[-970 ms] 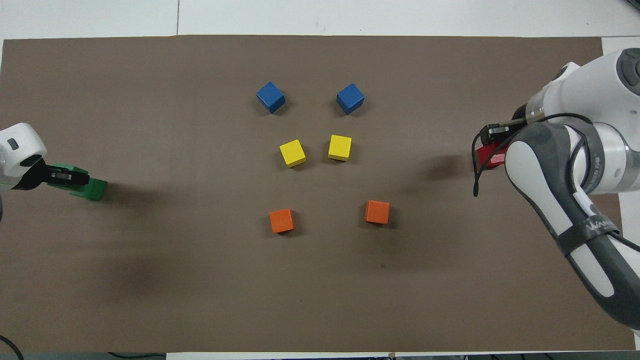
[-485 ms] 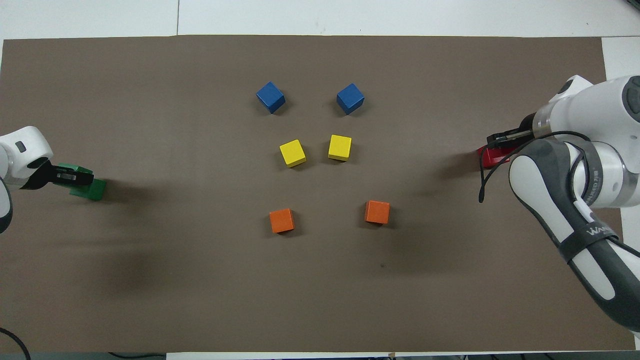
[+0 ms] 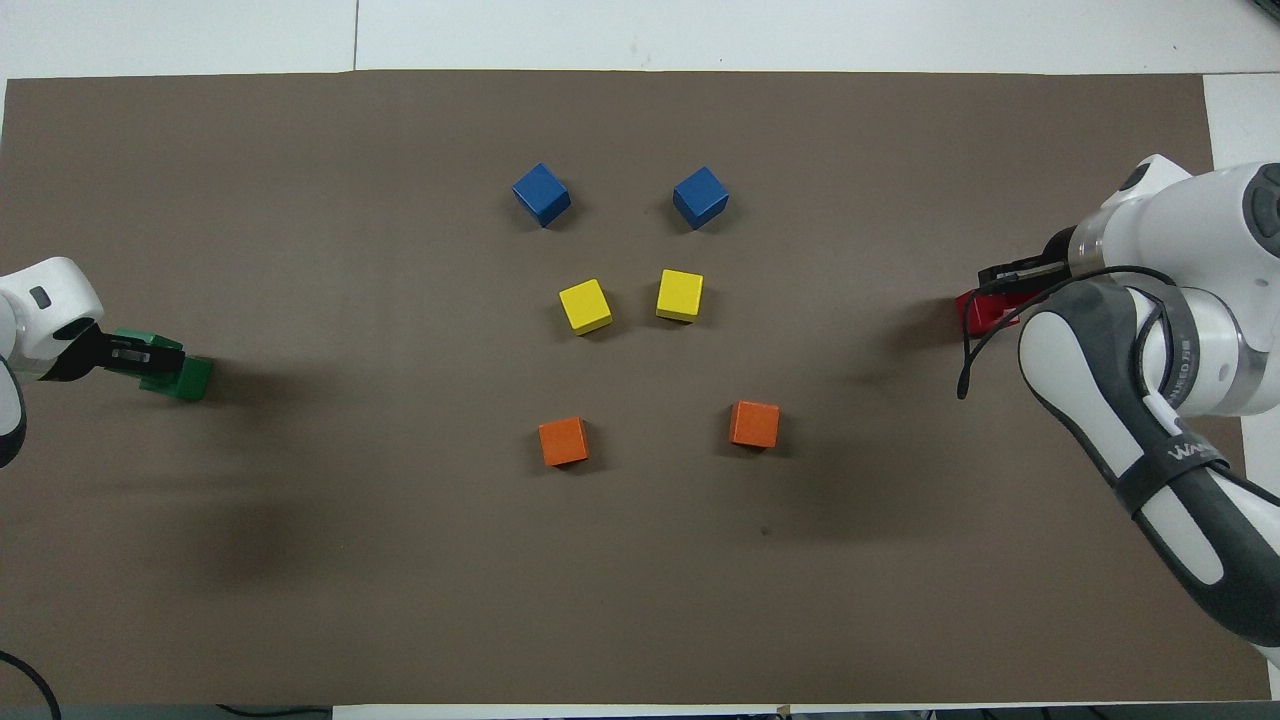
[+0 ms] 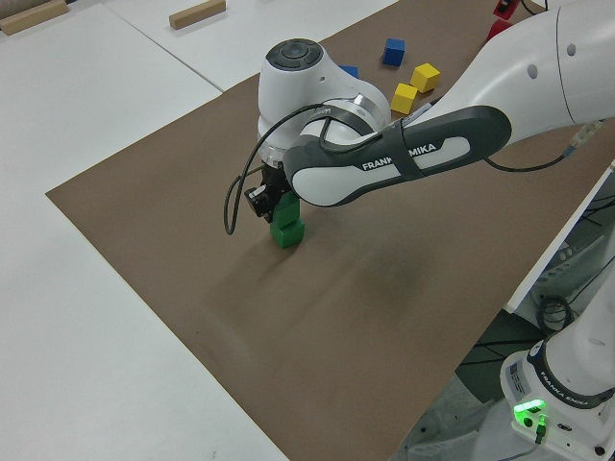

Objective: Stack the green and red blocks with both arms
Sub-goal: 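Stack green on green with the left gripper while the right gripper lowers red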

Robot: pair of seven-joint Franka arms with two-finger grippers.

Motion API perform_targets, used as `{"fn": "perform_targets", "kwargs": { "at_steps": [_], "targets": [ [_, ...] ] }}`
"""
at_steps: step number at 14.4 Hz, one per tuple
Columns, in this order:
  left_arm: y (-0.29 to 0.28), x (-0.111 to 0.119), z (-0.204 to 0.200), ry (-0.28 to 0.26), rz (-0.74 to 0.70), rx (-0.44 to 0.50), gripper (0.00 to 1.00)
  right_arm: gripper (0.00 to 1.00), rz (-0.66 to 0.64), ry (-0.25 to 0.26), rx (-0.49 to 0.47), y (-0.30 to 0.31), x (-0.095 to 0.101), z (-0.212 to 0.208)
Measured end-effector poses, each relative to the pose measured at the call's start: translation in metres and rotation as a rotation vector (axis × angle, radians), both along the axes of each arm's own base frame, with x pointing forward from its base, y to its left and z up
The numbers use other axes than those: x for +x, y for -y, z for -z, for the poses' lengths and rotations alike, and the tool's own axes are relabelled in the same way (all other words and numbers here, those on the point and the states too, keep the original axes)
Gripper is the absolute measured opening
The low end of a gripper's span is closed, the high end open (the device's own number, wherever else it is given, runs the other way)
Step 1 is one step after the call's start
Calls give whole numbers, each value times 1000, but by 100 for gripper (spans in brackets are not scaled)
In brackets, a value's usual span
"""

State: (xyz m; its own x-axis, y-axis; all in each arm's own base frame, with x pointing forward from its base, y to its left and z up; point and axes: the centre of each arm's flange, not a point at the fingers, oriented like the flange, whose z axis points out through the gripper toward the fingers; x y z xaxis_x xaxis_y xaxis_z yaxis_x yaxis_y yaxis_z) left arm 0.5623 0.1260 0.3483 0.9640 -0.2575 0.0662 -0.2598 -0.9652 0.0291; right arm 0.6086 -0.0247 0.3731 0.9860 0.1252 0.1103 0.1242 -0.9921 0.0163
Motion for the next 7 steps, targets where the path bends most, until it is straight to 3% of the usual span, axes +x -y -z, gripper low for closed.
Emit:
{"fn": "perform_targets", "kwargs": {
  "at_steps": [7],
  "targets": [
    [0, -1, 3, 13, 31, 5, 55, 55, -1, -11, 1, -1, -2, 6]
  ]
}}
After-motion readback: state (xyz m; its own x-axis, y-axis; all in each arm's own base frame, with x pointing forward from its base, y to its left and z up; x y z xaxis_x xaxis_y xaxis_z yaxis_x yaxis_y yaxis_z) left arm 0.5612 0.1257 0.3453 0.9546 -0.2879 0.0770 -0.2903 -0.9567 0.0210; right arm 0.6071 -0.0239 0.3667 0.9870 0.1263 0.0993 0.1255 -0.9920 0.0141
